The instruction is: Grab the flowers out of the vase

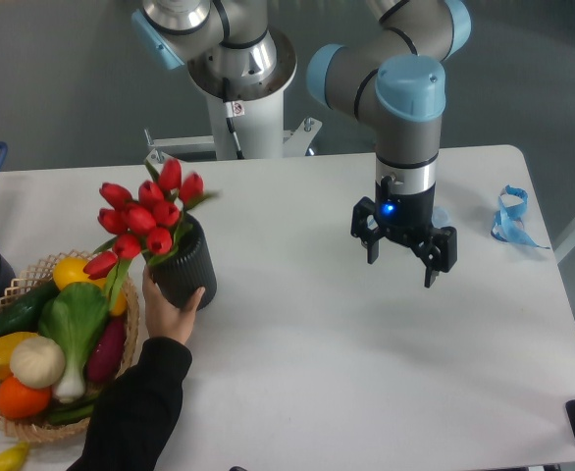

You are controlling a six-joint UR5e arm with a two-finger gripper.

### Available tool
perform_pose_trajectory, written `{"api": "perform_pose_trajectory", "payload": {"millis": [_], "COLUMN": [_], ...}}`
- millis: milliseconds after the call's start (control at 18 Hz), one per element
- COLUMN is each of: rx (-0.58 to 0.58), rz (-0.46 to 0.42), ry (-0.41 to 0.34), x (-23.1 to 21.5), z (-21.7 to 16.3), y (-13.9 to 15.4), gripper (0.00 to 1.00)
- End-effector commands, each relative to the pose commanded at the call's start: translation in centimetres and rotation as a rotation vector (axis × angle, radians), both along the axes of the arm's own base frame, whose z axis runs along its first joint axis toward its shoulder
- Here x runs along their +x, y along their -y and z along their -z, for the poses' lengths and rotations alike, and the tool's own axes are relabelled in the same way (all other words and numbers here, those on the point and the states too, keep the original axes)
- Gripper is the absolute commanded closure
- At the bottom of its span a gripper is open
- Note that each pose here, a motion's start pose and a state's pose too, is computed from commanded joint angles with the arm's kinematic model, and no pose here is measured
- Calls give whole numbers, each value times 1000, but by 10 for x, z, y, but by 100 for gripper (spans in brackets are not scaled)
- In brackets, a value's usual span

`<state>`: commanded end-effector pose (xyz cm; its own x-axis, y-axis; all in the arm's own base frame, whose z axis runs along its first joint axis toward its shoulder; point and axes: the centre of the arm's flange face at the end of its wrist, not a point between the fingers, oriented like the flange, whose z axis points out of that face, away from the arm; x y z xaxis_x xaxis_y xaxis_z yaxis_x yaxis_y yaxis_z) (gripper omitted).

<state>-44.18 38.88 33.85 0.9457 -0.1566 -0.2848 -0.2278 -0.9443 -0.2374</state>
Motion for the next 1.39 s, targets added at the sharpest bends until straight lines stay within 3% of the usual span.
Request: {"api": "perform_pose_trajectory", "payload": {"millis": [444,778,1000,1389], "rx": [18,229,431,576], "rz": [-27,20,96,173], "ry": [47,142,271,388], "x": [37,63,101,177], "z": [13,-5,-14,-10], "y": [17,5,-1,15], "gripper": [0,0,0,0]}}
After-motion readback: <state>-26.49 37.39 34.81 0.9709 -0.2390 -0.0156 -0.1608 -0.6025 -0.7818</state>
